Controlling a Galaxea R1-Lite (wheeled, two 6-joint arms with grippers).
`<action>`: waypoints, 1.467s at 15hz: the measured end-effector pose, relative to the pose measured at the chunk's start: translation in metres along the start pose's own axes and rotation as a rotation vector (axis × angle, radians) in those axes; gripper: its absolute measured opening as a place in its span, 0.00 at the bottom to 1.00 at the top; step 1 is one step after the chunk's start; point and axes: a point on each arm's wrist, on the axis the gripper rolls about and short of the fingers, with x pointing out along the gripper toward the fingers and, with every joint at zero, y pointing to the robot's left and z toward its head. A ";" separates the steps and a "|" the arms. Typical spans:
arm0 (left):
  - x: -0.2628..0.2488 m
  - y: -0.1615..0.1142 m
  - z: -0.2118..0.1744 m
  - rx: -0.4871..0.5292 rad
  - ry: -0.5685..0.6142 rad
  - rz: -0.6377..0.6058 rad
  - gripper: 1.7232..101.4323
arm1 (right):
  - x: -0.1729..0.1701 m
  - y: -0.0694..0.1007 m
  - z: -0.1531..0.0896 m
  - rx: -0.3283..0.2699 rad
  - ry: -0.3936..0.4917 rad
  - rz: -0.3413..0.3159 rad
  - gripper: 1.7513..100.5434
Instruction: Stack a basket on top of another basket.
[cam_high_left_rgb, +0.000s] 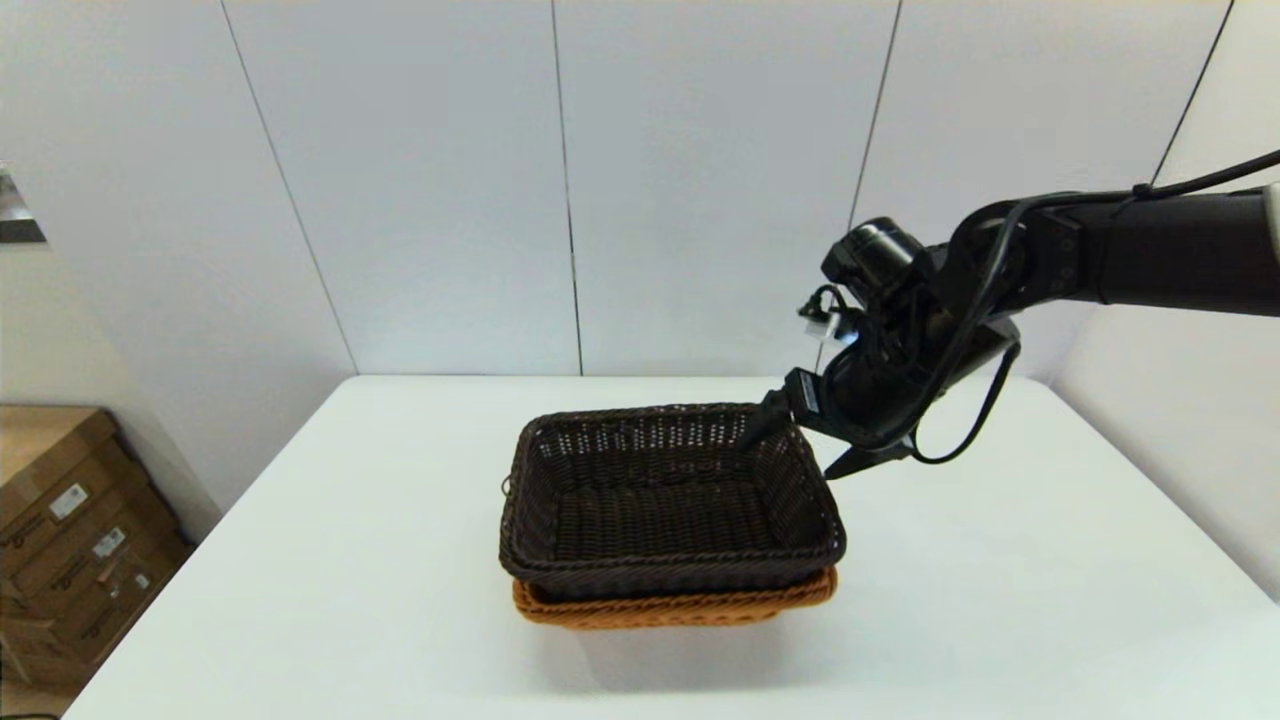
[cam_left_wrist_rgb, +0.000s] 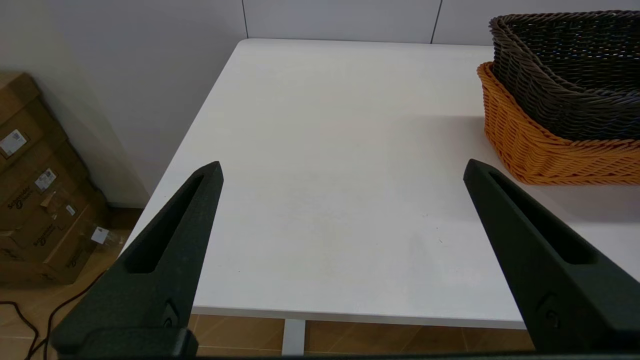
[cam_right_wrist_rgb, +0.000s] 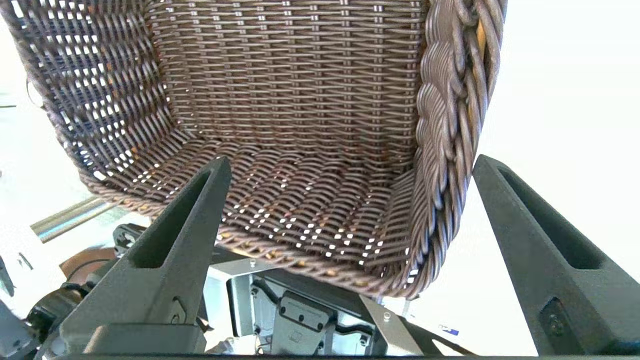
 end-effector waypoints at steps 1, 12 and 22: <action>0.000 0.000 0.000 0.000 0.000 0.000 0.96 | -0.004 0.001 -0.001 -0.004 -0.009 0.005 0.95; 0.000 0.000 0.000 0.000 0.000 0.000 0.96 | -0.105 0.006 -0.036 -0.028 -0.187 0.061 0.96; 0.000 0.000 0.000 -0.001 0.000 0.000 0.96 | -0.225 -0.016 -0.176 -0.047 -0.501 0.055 0.96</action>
